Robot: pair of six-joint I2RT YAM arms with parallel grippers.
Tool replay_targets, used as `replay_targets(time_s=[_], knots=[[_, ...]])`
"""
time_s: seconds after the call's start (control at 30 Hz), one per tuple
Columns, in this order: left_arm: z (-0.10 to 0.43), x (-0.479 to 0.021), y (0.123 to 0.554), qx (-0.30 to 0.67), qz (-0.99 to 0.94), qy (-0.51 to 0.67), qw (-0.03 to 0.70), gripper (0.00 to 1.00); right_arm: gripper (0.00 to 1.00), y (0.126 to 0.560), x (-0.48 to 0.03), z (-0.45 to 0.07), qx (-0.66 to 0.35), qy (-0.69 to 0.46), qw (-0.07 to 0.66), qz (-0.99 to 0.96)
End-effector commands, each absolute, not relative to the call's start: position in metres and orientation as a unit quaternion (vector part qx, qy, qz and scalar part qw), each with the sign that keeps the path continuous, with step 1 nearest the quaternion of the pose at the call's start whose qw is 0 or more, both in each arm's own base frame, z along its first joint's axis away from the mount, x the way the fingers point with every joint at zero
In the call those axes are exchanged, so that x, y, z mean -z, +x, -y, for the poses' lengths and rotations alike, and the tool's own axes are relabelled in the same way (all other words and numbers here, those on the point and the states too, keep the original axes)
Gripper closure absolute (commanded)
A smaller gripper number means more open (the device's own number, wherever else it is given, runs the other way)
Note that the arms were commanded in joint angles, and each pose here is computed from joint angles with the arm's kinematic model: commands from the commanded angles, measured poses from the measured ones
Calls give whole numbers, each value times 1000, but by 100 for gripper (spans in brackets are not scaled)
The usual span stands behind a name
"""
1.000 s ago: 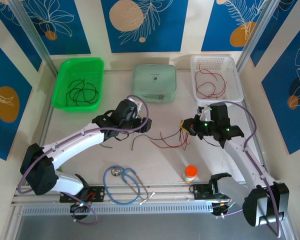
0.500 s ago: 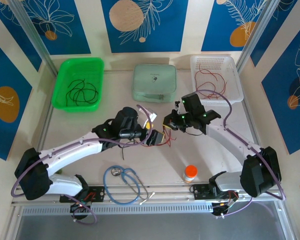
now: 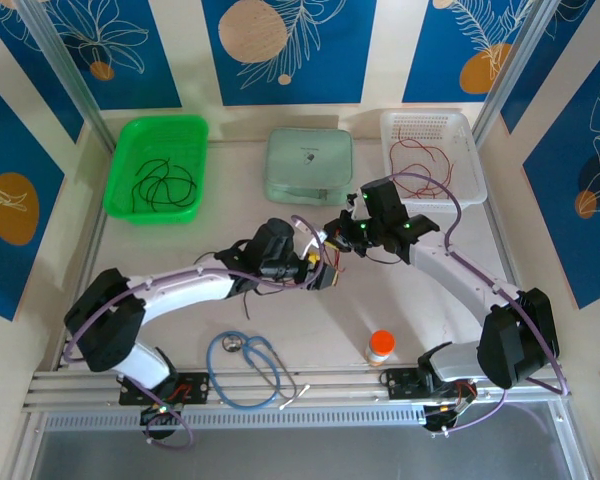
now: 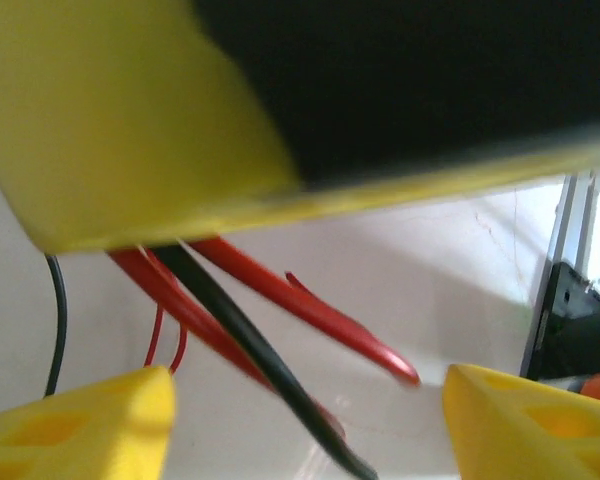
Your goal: Untangle the cables
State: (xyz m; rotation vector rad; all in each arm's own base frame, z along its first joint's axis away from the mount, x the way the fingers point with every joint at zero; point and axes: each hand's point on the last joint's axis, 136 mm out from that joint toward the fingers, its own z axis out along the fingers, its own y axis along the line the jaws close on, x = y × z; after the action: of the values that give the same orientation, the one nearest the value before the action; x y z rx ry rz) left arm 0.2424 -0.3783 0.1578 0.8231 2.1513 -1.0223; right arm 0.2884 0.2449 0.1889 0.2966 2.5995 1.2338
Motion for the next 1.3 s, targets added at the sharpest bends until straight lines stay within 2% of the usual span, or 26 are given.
replay_targets(time_s=[0.0, 0.07, 0.13, 0.17, 0.37, 0.53, 0.63, 0.8, 0.93, 1.27], knots=[[391, -183, 256, 394, -792, 313, 347, 60, 100, 286, -201, -247, -436, 96, 125, -886], [387, -182, 257, 384, -795, 311, 351, 81, 100, 286, -198, -240, -429, 102, 128, -888], [379, -180, 257, 368, -802, 309, 355, 97, 96, 287, -194, -233, -423, 112, 129, -890], [373, -180, 256, 359, -805, 308, 358, 100, 93, 286, -191, -229, -422, 116, 129, -890], [342, -169, 253, 313, -824, 299, 365, 100, 71, 281, -176, -219, -418, 121, 117, -893], [331, -146, 250, 297, -842, 291, 343, 100, 52, 274, -167, -227, -420, 111, 103, -895], [324, -125, 250, 279, -858, 283, 326, 100, 45, 274, -162, -233, -419, 110, 99, -896], [312, -102, 238, 282, -872, 262, 302, 100, 44, 273, -146, -241, -403, 118, 90, -903], [319, -98, 221, 332, -867, 240, 283, 99, 45, 269, -127, -233, -358, 125, 91, -921], [393, -105, 197, 343, -852, 310, 247, 93, 50, 264, -127, -164, -254, 145, 139, -946]])
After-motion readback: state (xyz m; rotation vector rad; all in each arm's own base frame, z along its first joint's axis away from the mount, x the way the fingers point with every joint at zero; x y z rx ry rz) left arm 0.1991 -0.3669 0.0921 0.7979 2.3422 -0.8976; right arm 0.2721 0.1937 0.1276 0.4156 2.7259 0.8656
